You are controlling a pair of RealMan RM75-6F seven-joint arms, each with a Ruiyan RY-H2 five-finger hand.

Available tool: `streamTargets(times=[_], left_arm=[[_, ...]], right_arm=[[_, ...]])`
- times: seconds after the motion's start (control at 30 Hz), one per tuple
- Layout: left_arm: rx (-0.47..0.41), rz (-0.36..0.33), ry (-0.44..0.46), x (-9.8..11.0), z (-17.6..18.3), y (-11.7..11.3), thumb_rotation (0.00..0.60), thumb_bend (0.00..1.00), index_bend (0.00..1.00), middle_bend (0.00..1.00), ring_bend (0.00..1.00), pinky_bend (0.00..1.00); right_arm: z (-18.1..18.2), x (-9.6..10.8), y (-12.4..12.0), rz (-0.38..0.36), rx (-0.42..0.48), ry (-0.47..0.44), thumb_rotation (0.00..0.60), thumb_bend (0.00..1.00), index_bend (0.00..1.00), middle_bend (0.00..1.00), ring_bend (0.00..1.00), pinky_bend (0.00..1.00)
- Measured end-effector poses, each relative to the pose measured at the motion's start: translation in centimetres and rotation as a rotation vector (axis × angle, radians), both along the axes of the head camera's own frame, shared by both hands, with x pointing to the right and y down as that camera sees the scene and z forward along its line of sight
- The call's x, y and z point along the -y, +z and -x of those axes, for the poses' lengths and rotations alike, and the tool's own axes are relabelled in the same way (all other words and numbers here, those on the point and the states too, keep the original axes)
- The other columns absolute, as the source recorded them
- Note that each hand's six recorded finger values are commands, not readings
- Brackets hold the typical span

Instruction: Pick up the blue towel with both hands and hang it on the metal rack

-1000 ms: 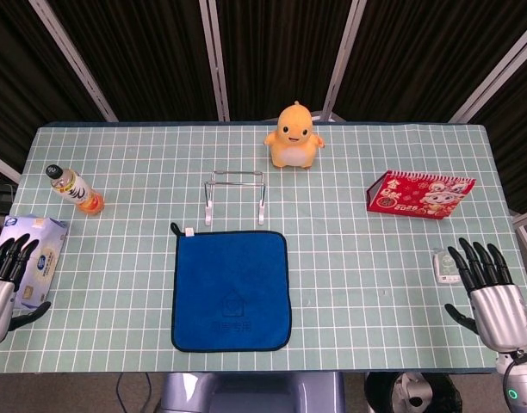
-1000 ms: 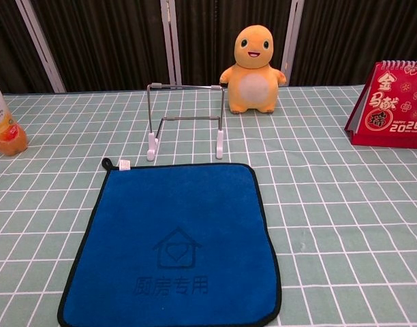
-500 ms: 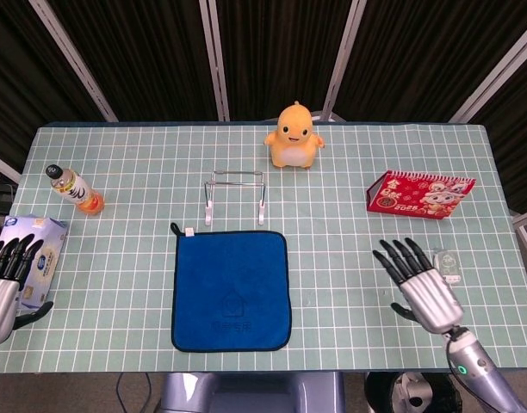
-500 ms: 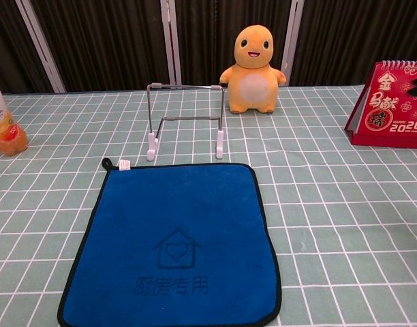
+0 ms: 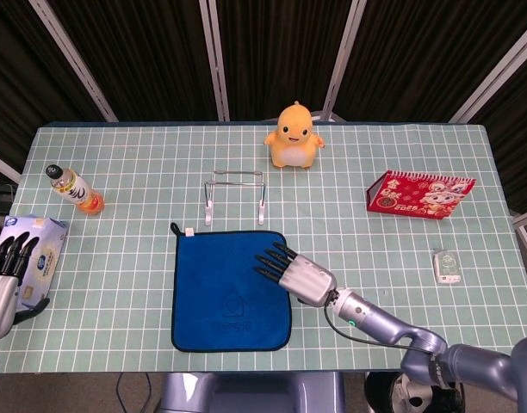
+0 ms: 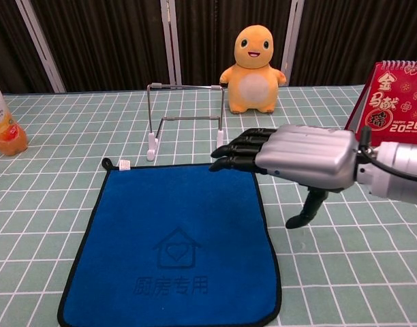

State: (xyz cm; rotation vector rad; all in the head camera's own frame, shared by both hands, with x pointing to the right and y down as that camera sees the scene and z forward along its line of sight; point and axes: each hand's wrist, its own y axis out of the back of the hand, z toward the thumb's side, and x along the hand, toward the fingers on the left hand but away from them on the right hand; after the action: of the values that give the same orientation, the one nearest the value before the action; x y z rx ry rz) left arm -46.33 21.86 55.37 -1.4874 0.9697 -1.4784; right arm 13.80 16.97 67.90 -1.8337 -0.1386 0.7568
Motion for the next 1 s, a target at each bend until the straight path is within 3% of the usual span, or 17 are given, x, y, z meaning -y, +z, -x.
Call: streamTargets(times=[0.3, 1.0], left_arm=[[0.012, 0.005, -0.009, 0.0, 0.3, 0.3, 0.6, 0.0, 0.0, 0.0, 0.0, 0.0], [0.026, 0.021, -0.005, 0.0, 0.1, 1.0, 0.6, 0.0, 0.0, 0.0, 0.0, 0.0]], right_arm=[[2.7, -0.1, 2.8, 0.007, -0.019, -0.047, 0.6, 0.13, 0.07, 0.0, 0.0, 0.0], [4.2, 0.1, 4.3, -0.028, -0.032, -0.07, 0.6, 0.13, 0.1, 0.0, 0.0, 0.0]])
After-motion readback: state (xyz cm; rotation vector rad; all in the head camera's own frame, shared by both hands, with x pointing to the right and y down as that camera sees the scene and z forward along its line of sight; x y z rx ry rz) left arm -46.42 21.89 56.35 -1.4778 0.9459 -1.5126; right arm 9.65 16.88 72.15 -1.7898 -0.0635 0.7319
